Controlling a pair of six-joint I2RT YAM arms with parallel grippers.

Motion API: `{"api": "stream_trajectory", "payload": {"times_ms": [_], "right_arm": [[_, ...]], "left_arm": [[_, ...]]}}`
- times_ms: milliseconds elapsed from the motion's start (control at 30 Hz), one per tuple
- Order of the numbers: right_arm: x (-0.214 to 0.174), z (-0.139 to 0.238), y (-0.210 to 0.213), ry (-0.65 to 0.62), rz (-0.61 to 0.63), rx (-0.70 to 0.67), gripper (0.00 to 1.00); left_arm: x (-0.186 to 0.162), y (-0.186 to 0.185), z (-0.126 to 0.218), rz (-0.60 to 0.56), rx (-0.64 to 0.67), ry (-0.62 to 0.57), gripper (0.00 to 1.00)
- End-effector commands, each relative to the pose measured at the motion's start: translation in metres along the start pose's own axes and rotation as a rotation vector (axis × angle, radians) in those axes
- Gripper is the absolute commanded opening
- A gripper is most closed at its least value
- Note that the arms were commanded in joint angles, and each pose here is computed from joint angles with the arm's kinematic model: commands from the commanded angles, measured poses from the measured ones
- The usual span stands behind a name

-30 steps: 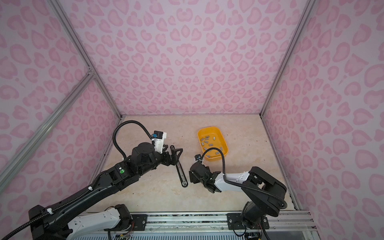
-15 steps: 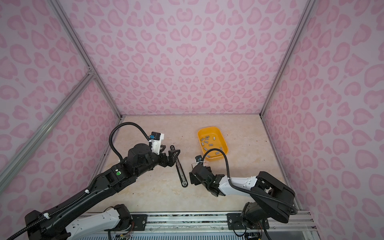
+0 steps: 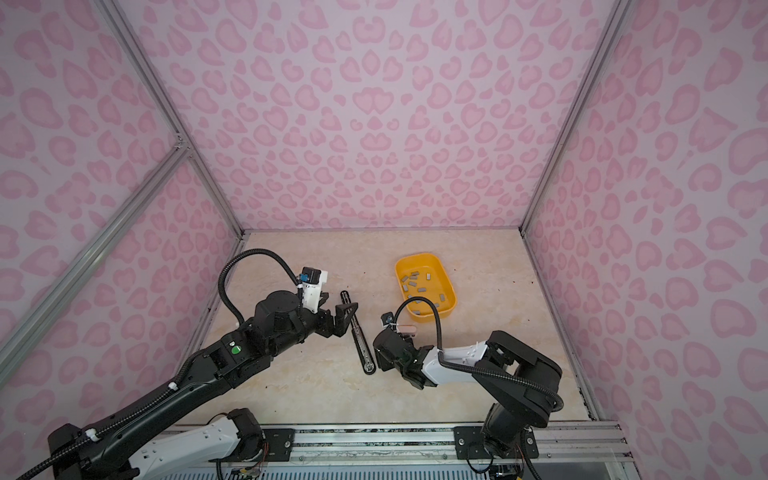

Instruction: Load the staples into the stapler

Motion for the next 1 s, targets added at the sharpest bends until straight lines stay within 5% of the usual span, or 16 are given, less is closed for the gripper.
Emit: {"api": "stream_trajectory", "payload": {"times_ms": [0,200,400,667,967], "right_arm": [[0.0,-0.002,-0.004,-0.02,0.016,-0.027,0.62],[-0.007,-0.008,-0.008,-0.018,0.068,-0.056,0.57],[-0.011,-0.01,-0.008,-0.012,0.107,-0.044,0.37],[-0.017,-0.005,-0.005,-0.027,0.176,0.014,0.23],[-0.02,0.017,0.0,-0.111,0.219,0.2,0.16]], "left_arm": [[0.005,0.001,0.002,-0.008,0.003,-0.033,0.97],[0.004,0.002,0.004,-0.014,0.012,-0.033,0.98],[0.005,0.003,0.007,-0.025,0.017,-0.042,0.98],[0.005,0.012,0.006,-0.134,0.036,-0.085,0.97],[-0.003,0.035,-0.01,-0.13,0.045,0.008,0.97]]}}
Point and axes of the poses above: each gripper's point midway between its finger pads, its own z axis back along the fingers, its own y axis along the line the jaws close on, x = y × z, the point moved 7 cm from there along z, back along the fingers, and after that the axes turned 4 degrees about -z, right-handed, at the moved point
